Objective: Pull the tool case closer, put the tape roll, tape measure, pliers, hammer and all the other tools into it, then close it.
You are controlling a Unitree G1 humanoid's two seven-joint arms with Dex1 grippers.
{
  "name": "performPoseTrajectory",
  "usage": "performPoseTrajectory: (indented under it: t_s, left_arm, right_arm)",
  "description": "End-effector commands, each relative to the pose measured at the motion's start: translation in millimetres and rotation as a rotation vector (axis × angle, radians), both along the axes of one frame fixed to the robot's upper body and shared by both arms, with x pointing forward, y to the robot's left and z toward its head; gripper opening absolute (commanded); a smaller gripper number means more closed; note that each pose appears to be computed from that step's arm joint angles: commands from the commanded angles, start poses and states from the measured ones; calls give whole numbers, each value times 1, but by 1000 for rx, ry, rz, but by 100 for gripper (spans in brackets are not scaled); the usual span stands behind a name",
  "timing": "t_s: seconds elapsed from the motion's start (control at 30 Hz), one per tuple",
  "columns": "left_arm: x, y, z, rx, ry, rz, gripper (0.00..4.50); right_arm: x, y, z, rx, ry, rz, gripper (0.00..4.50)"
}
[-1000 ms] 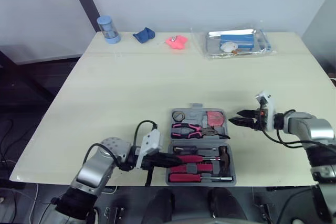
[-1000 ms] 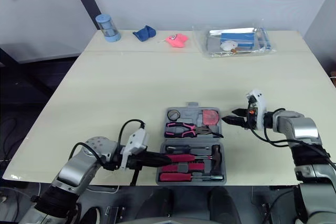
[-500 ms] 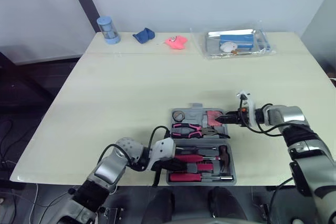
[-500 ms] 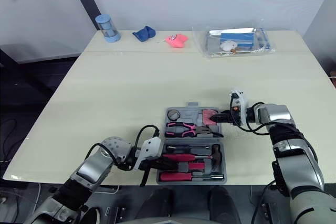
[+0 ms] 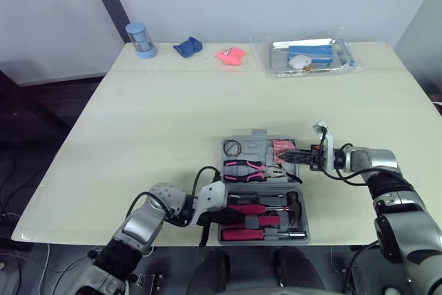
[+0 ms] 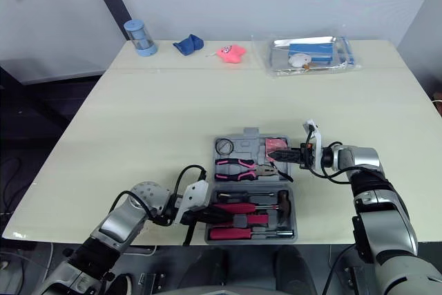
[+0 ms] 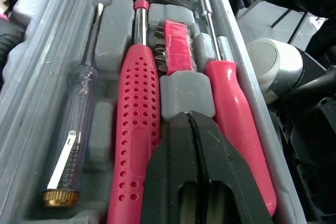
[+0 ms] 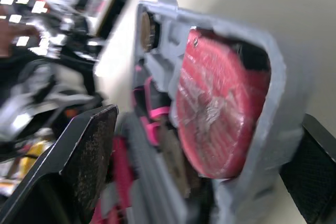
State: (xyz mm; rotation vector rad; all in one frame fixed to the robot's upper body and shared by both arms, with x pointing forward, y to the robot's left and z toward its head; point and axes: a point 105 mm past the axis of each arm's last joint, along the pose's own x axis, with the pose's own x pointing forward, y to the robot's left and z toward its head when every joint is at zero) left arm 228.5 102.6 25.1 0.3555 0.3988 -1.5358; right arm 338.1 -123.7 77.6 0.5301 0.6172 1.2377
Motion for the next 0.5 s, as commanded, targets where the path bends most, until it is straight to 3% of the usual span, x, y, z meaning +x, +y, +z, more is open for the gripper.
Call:
performPoseTrajectory:
  t_s: [0.03,0.33,0.5]
  left_arm:
    - [-1,13,-4,3,37,55,0]
    - [-17,41,24,-110,37,143,0]
    - [-41,75,46,-127,93,200,0]
  right_arm:
    - [-6,6,30,138,-94,79,445]
    - [-51,3,59,247,-200,252,445]
    - [-86,-4,63,235,-202,311,445]
